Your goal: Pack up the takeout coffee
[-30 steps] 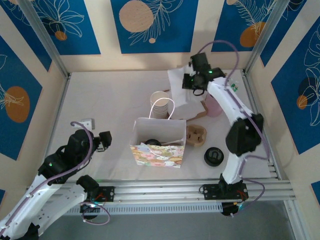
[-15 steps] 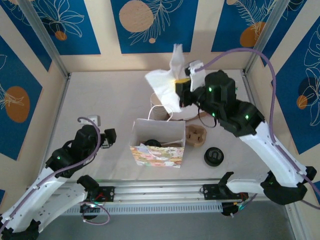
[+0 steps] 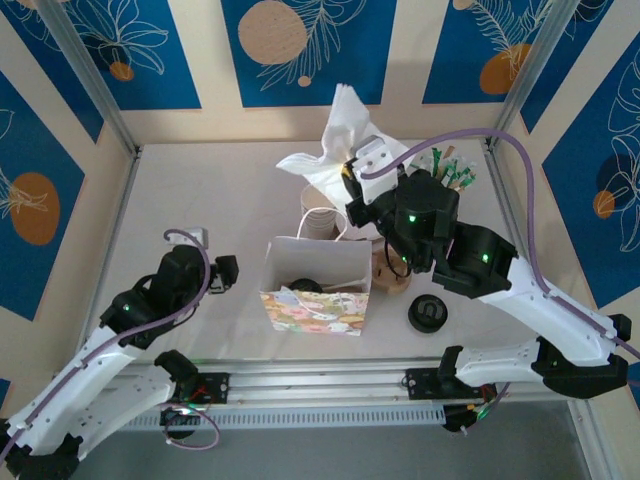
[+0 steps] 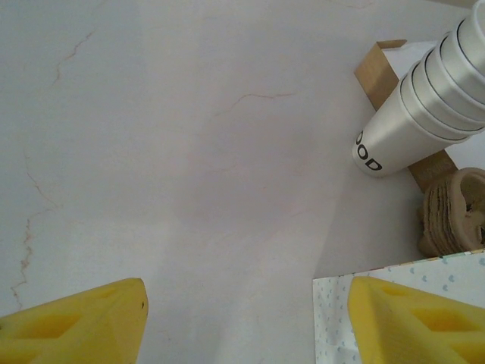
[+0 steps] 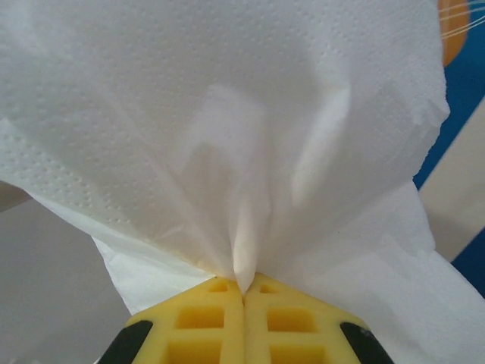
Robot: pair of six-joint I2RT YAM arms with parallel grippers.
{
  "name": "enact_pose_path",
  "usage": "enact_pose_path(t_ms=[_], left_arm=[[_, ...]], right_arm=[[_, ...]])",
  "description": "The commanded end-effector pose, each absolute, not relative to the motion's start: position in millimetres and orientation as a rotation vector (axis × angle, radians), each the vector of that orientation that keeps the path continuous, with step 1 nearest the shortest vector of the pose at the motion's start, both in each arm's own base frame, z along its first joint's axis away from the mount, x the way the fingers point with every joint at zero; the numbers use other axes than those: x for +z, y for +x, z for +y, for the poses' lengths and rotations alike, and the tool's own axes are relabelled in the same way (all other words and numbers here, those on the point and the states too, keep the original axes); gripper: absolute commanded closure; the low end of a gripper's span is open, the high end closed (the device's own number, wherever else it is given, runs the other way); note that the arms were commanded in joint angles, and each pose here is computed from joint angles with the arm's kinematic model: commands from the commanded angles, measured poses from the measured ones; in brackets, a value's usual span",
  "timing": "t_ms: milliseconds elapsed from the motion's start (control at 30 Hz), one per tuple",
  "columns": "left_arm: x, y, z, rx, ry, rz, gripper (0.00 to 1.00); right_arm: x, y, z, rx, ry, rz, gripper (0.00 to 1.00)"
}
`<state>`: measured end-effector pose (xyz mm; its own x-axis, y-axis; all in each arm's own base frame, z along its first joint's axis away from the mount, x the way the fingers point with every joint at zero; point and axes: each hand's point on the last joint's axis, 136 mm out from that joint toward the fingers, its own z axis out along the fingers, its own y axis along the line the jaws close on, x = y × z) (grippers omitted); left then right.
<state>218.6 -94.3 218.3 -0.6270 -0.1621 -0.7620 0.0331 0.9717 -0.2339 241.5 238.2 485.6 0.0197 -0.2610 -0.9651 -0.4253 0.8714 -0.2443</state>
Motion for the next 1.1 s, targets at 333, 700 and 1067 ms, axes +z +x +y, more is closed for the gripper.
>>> enact_pose_path(t_ms=[333,700,1067], left_arm=[[217.9,220.4,-98.7,-0.297,-0.082,2.225,0.3],[214.5,219.6,-100.5,-0.306,-0.077,2.235,0.3],[211.9,221.3,-103.8,-0.312,-0.072,2.244,0.3]], right_arm=[[483.3,215.7,260.5,0.221,-0.647,1.576,1.0],[365.6,203.2,290.7,0.265,-0.841,1.876,1.0],[305.9,174.5,297.5,0.33,-1.054,2.05,1.0]])
